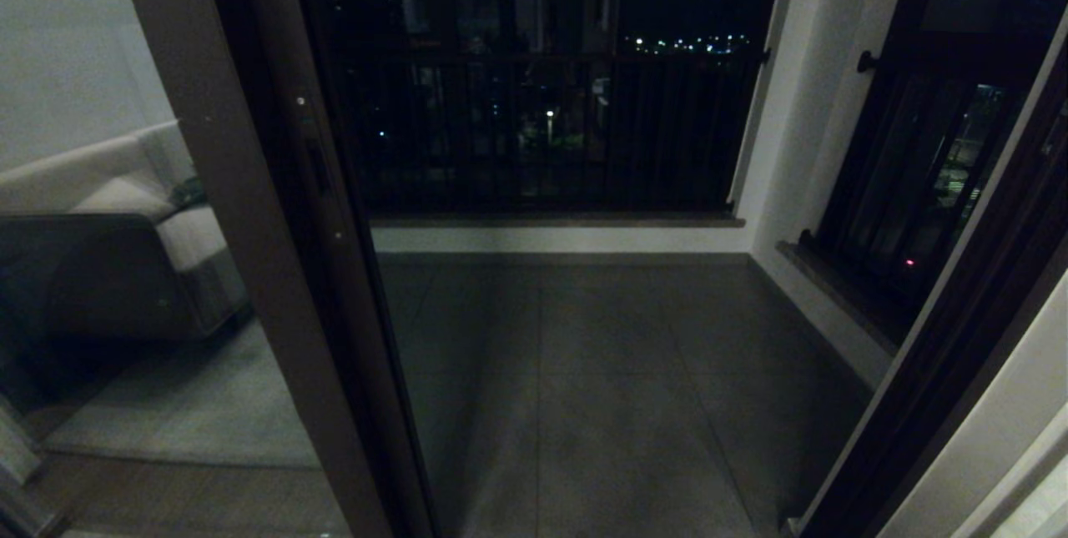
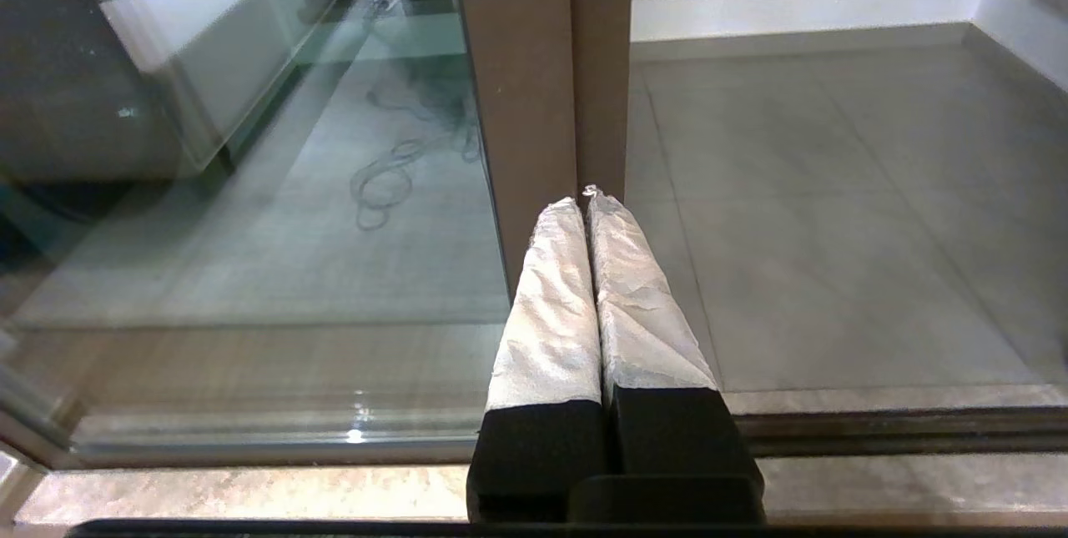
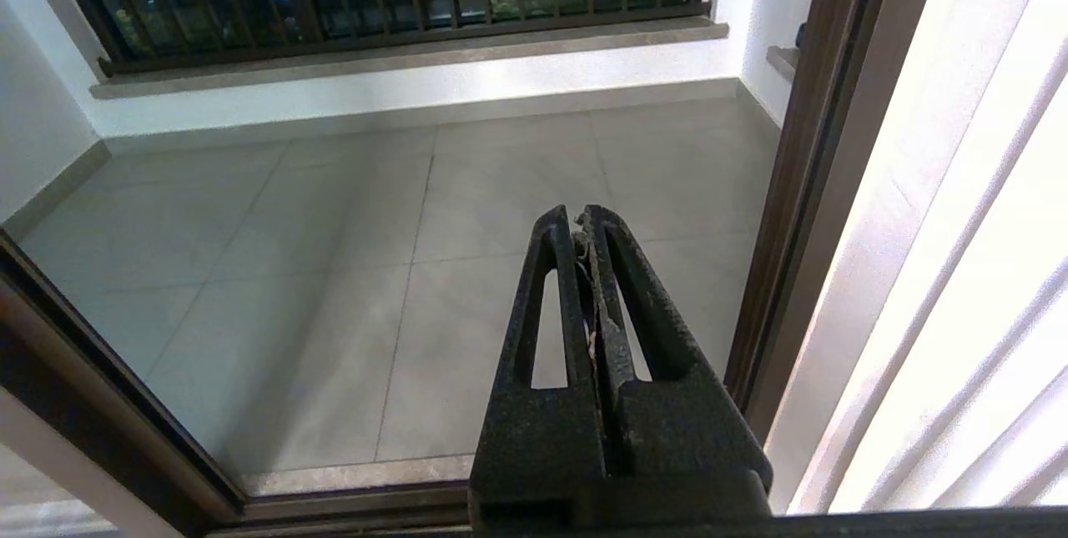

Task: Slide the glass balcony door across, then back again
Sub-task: Close the slid door

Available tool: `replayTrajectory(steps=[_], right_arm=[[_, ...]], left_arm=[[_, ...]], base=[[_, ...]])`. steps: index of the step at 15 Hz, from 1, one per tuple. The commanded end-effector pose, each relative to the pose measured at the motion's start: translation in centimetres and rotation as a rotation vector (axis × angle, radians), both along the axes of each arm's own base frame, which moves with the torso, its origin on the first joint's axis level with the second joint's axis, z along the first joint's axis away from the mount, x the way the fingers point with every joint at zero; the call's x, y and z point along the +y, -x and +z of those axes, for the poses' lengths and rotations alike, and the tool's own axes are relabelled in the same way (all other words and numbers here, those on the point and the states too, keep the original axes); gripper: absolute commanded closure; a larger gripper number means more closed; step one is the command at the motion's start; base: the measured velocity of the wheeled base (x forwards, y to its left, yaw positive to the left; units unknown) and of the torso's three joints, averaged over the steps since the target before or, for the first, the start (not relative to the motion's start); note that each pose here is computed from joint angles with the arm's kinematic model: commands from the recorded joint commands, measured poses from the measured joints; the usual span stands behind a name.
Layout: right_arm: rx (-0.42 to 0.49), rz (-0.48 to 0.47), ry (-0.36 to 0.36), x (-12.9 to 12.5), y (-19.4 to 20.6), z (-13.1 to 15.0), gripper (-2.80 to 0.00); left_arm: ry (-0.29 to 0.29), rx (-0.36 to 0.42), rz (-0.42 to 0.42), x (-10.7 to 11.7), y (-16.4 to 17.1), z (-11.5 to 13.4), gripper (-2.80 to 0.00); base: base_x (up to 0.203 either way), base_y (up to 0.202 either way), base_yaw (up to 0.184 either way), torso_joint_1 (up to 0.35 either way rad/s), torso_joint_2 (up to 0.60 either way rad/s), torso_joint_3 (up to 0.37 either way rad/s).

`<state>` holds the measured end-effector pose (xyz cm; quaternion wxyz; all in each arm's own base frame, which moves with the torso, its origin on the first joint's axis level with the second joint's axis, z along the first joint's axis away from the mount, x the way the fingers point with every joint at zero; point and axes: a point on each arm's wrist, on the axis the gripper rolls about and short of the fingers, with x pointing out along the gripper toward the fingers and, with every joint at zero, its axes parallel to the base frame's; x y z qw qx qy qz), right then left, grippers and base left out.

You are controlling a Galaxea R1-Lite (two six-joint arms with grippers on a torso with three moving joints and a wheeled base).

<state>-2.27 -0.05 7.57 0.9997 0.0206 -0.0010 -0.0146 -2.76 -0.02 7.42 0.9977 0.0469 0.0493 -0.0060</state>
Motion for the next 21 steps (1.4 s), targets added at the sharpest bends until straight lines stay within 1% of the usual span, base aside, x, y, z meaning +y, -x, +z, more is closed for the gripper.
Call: replayTrajectory(steps=[1,2,3,4,5,6,7,9,10,11,13,14,17,19,21], right_arm=[[0.0,0.0,0.0,0.0,0.0,0.0,0.0],[0.0,0.0,0.0,0.0,0.0,0.0,0.0],[0.0,0.0,0.0,0.0,0.0,0.0,0.0],[0.0,0.0,0.0,0.0,0.0,0.0,0.0],[0.0,0.0,0.0,0.0,0.0,0.0,0.0],[0.0,0.0,0.0,0.0,0.0,0.0,0.0],[0.0,0.0,0.0,0.0,0.0,0.0,0.0],[0.0,0.0,0.0,0.0,0.0,0.0,0.0],[0.0,0.0,0.0,0.0,0.0,0.0,0.0],[0.0,0.0,0.0,0.0,0.0,0.0,0.0],[0.0,0.0,0.0,0.0,0.0,0.0,0.0],[0.0,0.0,0.0,0.0,0.0,0.0,0.0],[0.0,0.0,0.0,0.0,0.0,0.0,0.0],[0.0,0.0,0.0,0.0,0.0,0.0,0.0],[0.0,0.0,0.0,0.0,0.0,0.0,0.0]], left_arm=[[-0.027,0.002,-0.012,0.0,0.0,0.0,0.0],[-0.042,0.003,-0.021,0.0,0.0,0.0,0.0],[-0.041,0.011,-0.025,0.0,0.0,0.0,0.0],[-0.033,0.048,-0.021,0.0,-0.3,0.1,0.0],[0.002,0.076,-0.009,0.0,-0.5,0.2,0.0],[0.008,0.068,-0.002,0.0,-0.4,0.3,0.0],[0.012,0.032,0.001,0.0,-0.2,1.0,0.0],[0.017,-0.064,-0.006,0.0,0.6,3.7,0.0],[0.006,-0.088,-0.014,0.0,0.8,4.8,0.0],[-0.009,-0.067,-0.025,-0.1,0.5,5.5,0.0],[-0.016,-0.015,-0.05,-0.1,-0.6,7.4,0.0],[-0.014,-0.002,-0.065,-0.1,-1.2,8.8,0.0],[0.021,0.03,-0.115,-0.3,-4.3,14.6,0.0],[0.037,0.04,-0.13,-0.3,-7.6,19.0,0.0],[0.045,0.04,-0.171,-0.6,-10.6,23.2,0.0]], base=[[0.0,0.0,0.0,0.0,0.0,0.0],[0.0,0.0,0.0,0.0,0.0,0.0],[0.0,0.0,0.0,0.0,0.0,0.0],[0.0,0.0,0.0,0.0,0.0,0.0],[0.0,0.0,0.0,0.0,0.0,0.0],[0.0,0.0,0.0,0.0,0.0,0.0],[0.0,0.0,0.0,0.0,0.0,0.0],[0.0,0.0,0.0,0.0,0.0,0.0],[0.0,0.0,0.0,0.0,0.0,0.0],[0.0,0.0,0.0,0.0,0.0,0.0],[0.0,0.0,0.0,0.0,0.0,0.0],[0.0,0.0,0.0,0.0,0.0,0.0],[0.0,0.0,0.0,0.0,0.0,0.0],[0.0,0.0,0.0,0.0,0.0,0.0],[0.0,0.0,0.0,0.0,0.0,0.0]])
